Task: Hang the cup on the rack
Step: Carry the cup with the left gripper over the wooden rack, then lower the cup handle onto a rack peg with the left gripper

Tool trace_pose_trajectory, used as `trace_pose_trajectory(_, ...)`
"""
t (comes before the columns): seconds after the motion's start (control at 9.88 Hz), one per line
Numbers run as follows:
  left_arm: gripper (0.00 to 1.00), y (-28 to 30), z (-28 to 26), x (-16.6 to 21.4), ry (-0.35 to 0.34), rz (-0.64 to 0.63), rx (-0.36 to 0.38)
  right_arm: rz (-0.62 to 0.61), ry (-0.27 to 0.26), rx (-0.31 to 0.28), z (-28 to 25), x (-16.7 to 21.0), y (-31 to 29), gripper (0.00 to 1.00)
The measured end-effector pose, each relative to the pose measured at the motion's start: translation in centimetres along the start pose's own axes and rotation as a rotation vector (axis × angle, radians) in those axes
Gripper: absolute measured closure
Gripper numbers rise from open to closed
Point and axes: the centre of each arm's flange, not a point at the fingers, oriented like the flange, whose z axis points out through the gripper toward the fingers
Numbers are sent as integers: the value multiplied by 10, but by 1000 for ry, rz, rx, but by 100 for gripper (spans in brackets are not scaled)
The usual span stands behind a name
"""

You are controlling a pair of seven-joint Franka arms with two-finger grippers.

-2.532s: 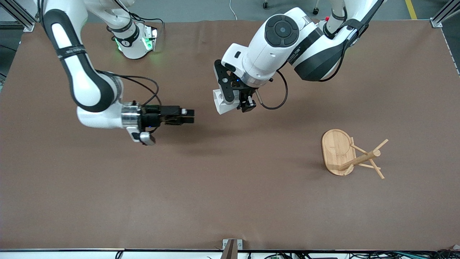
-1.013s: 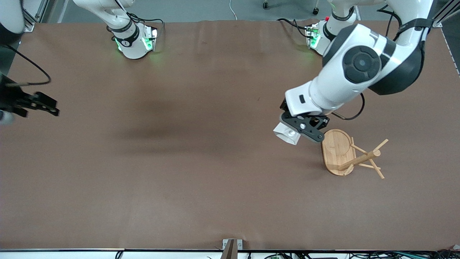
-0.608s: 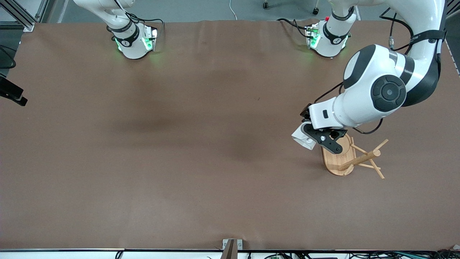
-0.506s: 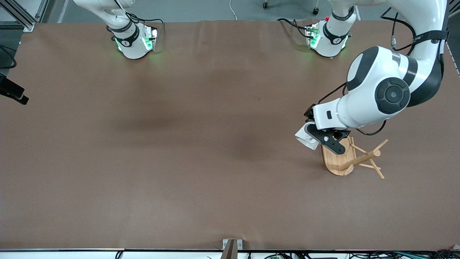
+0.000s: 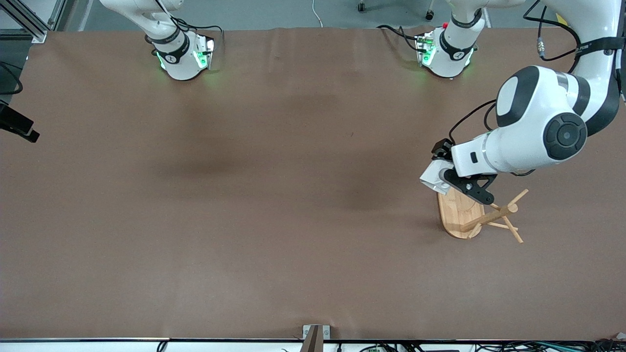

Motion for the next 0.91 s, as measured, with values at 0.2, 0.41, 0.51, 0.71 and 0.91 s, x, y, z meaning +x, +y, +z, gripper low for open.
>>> trace_pose_trajectory(0.2, 25, -23, 11, -7, 6, -3, -35, 5, -12, 0, 1, -1, 0, 0)
trace_pose_trajectory(0.41, 25, -45, 16, -11, 29, 31, -34, 9, -26, -1, 2, -3, 0, 0)
trace_pose_trajectory(0.51, 25, -52, 17, -9, 45, 47, -28, 10, -27, -1, 2, -3, 1, 0)
trace_pose_trajectory(0.71, 25, -68, 13, -8, 72, 80, -20, 10, -36, -1, 3, -4, 1, 0)
trace_pose_trajectory(0.91, 25, -77, 2, -7, 95, 88, -12, 9, -42, -2, 4, -5, 0, 0)
